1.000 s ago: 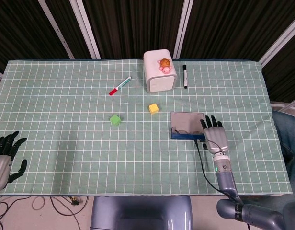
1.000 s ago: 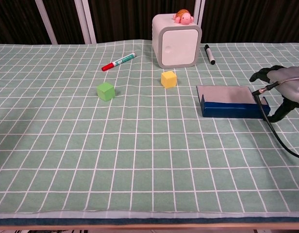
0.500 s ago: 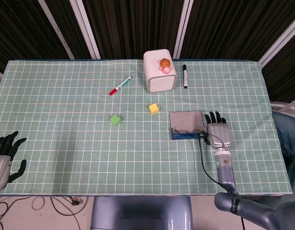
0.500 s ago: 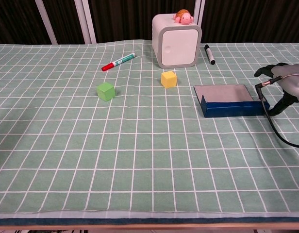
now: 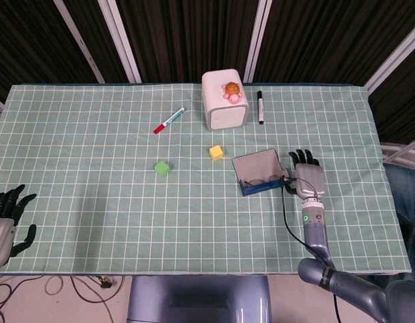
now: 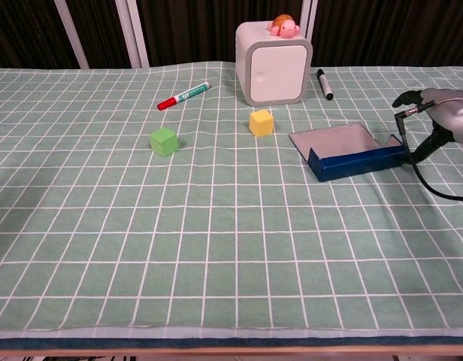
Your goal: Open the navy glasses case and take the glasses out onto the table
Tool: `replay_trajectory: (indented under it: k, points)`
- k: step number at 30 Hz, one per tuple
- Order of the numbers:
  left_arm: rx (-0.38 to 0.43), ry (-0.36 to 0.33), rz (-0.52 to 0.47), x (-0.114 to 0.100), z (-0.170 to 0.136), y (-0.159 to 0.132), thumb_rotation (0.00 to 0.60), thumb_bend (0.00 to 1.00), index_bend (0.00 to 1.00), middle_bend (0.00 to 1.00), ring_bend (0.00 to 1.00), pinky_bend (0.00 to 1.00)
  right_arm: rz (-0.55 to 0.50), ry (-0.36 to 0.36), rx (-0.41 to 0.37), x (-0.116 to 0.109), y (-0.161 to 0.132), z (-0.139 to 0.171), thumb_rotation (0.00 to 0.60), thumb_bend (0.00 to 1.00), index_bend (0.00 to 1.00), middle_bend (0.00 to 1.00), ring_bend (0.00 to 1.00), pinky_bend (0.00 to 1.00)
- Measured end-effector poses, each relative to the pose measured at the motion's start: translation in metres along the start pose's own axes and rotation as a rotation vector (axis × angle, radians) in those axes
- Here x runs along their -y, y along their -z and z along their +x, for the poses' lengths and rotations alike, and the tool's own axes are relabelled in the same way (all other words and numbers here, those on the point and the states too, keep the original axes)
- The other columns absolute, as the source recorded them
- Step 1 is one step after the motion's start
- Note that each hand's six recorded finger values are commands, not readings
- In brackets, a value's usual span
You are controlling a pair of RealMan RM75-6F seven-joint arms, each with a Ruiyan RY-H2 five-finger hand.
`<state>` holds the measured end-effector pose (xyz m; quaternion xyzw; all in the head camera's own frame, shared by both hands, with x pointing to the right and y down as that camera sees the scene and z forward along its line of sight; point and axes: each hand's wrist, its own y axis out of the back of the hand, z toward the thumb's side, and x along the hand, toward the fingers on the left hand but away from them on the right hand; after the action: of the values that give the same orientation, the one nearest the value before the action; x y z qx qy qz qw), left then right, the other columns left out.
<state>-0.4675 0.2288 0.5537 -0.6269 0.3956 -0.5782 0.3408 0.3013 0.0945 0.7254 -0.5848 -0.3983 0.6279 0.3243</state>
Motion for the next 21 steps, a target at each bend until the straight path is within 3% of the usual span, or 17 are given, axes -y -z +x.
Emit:
replay_trajectory:
  k: [6,10,21]
  points:
    - [-0.003,0.002,0.001,0.0,0.0,0.001,0.6,0.46,0.14,0.0,0.0,0.02,0.01,0.011,-0.009,-0.007,-0.009,-0.014,0.6,0.2,0.2,0.15,0.09,0.24]
    - [-0.002,0.001,0.003,0.0,0.0,0.001,0.6,0.46,0.14,0.0,0.0,0.02,-0.009,-0.007,-0.012,-0.008,-0.012,-0.019,0.6,0.2,0.2,0.15,0.09,0.24]
    - [-0.003,-0.002,0.009,0.0,0.0,0.001,0.6,0.46,0.14,0.0,0.0,0.02,0.059,0.004,0.0,-0.015,-0.009,-0.043,0.6,0.2,0.21,0.15,0.09,0.24]
